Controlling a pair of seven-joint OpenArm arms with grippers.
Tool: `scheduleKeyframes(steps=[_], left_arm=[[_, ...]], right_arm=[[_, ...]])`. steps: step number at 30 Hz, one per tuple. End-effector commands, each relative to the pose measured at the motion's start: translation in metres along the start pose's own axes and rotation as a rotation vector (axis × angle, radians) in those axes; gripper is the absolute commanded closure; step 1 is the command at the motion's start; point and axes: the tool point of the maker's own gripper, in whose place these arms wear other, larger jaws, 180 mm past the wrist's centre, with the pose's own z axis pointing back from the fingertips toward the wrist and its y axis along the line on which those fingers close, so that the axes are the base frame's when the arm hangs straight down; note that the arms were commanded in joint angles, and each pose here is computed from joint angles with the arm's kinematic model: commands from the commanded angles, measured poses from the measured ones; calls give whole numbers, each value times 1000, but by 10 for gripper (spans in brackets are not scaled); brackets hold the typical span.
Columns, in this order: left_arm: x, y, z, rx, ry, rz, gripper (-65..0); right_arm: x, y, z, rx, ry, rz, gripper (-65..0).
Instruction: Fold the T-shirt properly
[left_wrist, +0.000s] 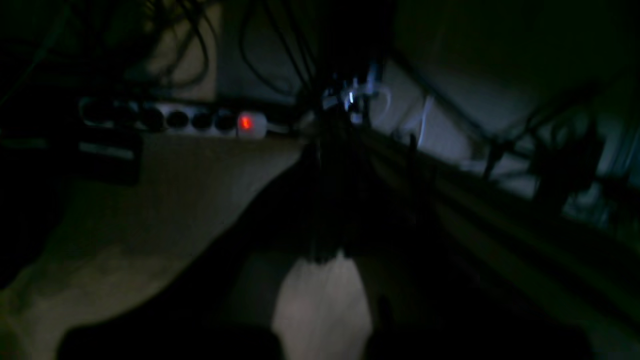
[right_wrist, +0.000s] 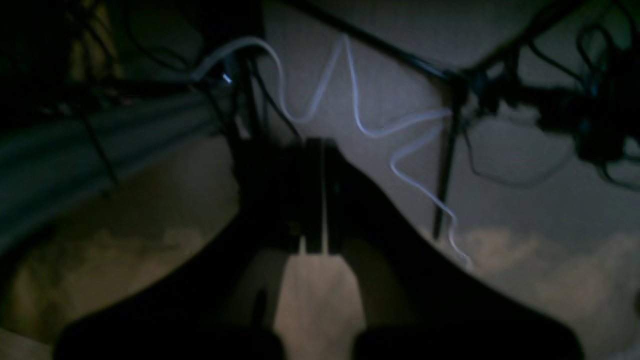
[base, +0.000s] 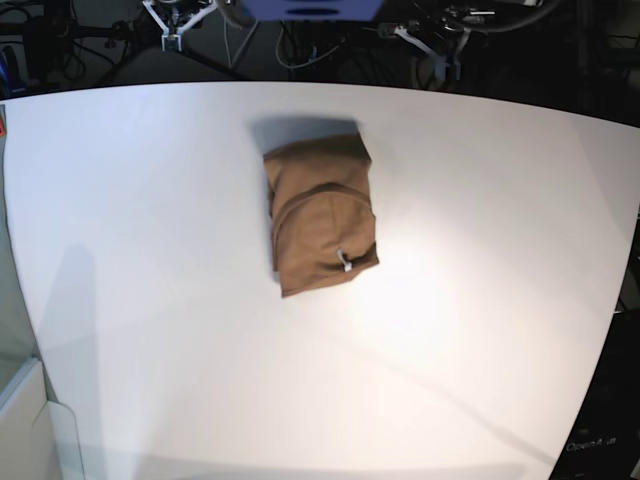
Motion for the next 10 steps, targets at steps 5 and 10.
scheduleKeyframes(steps=[5, 10], left_arm=[[5, -7, -2, -15, -17, -2, -19], [5, -7, -2, -16, -17, -6, -20]], right_arm=[[5, -9, 1, -18, -21, 0, -9], [4, -8, 1, -16, -17, 3, -9]])
